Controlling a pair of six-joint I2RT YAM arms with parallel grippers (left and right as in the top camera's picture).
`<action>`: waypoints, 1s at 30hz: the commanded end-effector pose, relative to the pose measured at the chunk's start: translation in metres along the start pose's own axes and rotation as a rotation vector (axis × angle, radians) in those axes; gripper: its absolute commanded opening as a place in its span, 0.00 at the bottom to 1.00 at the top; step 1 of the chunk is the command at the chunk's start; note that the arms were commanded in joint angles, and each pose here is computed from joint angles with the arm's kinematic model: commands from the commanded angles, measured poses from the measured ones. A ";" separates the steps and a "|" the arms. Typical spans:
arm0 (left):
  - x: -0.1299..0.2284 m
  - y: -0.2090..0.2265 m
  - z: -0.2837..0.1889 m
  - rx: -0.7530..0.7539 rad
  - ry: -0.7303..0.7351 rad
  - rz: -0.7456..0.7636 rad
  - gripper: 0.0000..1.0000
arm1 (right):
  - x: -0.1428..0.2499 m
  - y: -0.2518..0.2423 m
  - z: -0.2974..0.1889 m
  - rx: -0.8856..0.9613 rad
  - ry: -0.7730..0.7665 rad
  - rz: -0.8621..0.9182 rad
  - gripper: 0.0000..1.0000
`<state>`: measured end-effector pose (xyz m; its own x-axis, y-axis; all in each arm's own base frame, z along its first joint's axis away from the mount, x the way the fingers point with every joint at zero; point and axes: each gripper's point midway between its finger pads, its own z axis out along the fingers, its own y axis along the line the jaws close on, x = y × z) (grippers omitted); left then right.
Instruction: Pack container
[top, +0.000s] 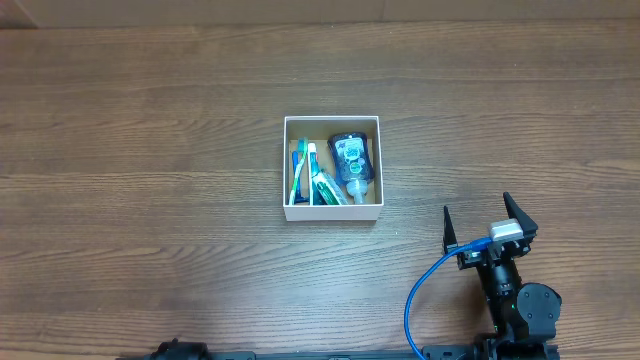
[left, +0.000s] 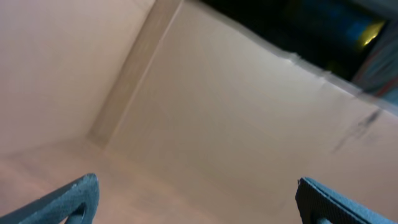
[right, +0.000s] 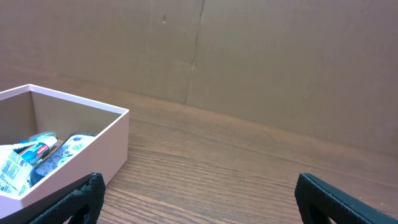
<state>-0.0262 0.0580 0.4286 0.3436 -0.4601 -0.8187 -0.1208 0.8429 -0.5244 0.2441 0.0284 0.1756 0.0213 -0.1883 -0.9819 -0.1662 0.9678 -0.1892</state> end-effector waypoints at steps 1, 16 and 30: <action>0.033 0.018 0.003 -0.114 0.087 0.078 1.00 | 0.002 0.000 0.000 -0.001 -0.005 0.007 1.00; 0.171 0.053 0.093 -0.221 0.385 0.167 1.00 | 0.002 0.000 0.000 -0.001 -0.005 0.007 1.00; 0.266 0.020 0.174 0.203 0.282 0.414 1.00 | 0.002 0.000 0.000 -0.001 -0.005 0.007 1.00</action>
<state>0.2170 0.0127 0.2561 0.0485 -0.2497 -0.9671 -0.0634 0.9655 -0.2525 0.2441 0.0284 0.1756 0.0213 -0.1880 -0.9819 -0.1662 0.9678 -0.1889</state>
